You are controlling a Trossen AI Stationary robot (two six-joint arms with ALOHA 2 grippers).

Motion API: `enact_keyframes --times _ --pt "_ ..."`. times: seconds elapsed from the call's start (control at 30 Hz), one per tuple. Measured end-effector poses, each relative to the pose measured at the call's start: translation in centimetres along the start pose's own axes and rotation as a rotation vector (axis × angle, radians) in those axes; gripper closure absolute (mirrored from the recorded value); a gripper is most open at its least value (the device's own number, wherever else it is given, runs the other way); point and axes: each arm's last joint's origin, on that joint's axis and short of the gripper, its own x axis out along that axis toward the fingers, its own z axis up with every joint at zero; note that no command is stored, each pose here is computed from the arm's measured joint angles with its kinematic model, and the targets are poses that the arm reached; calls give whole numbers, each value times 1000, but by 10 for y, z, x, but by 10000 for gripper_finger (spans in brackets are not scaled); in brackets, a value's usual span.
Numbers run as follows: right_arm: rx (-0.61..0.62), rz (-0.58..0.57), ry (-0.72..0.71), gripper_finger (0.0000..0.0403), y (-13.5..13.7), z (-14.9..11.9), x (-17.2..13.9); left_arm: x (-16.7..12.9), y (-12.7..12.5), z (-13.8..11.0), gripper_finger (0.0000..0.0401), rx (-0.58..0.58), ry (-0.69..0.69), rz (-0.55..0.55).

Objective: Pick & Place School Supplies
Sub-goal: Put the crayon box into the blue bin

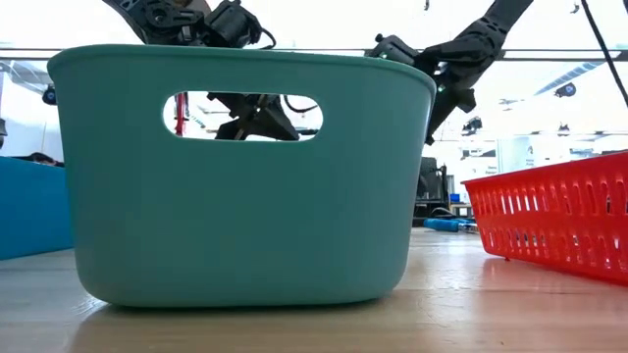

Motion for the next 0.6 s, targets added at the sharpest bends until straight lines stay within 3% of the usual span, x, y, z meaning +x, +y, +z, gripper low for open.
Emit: enact_keyframes --times 0.37,0.6 --pt "-1 -10 14 335 2 2 1 0 4 1 373 -75 -43 84" --pt "-1 -8 11 335 2 3 0 0 4 0 373 -6 -25 76"
